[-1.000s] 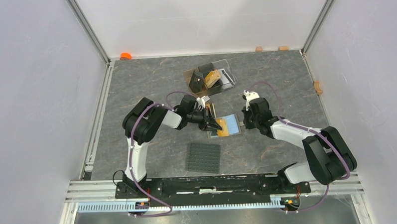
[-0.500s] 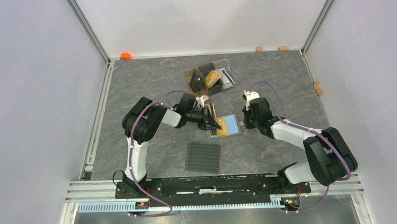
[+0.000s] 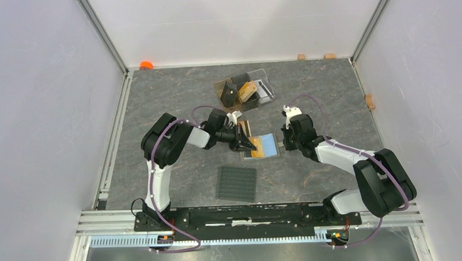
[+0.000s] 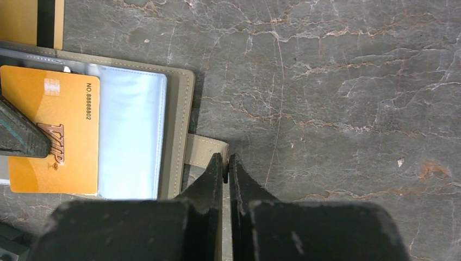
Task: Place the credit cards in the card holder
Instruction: Insert the credit card into the card holder.
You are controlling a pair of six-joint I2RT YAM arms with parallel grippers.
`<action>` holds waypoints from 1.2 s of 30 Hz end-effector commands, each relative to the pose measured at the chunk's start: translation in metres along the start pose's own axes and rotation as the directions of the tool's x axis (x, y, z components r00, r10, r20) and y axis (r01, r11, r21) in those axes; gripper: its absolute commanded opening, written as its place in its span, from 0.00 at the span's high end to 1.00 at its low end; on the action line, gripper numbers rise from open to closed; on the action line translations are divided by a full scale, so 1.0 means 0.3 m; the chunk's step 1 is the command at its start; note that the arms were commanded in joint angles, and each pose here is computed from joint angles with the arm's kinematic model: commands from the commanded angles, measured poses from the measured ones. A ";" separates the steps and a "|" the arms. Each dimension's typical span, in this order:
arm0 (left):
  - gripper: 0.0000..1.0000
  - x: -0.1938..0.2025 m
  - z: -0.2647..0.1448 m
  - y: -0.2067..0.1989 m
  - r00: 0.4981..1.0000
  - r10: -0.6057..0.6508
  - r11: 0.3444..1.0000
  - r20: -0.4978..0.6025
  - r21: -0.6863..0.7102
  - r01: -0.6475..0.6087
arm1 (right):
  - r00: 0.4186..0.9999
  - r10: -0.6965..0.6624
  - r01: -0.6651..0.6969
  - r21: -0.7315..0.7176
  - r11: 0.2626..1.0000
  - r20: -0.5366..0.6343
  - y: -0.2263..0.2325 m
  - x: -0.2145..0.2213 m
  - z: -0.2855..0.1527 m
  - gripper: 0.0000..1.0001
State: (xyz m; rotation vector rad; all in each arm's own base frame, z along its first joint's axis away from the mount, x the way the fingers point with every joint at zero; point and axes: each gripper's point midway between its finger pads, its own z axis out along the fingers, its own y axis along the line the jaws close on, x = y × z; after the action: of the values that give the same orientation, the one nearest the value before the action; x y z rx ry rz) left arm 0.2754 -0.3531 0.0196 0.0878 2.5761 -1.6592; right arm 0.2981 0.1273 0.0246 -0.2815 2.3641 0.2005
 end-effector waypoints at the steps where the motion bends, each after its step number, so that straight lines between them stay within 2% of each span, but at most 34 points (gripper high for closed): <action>1: 0.98 0.022 0.016 0.190 0.998 -0.050 0.982 0.029 -0.183 0.054 | 0.999 0.007 -0.007 -0.001 1.000 0.050 0.008 -0.056 -0.018 1.00; 25: 0.96 0.030 0.108 0.114 0.998 -0.060 0.992 0.004 -0.115 0.060 | 0.999 0.004 -0.004 -0.013 1.000 0.047 0.021 -0.049 -0.015 1.00; 36: 0.62 -0.016 0.023 0.042 0.994 0.101 0.971 0.043 -0.224 -0.088 | 0.997 0.008 -0.012 0.057 0.998 0.073 -0.022 -0.063 -0.045 1.00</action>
State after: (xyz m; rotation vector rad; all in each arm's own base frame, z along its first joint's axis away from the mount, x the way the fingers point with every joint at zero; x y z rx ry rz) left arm 0.2776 -0.3742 0.0240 0.0834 2.6015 -1.5766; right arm 0.2993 0.1268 0.0347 -0.2717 2.3349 0.1878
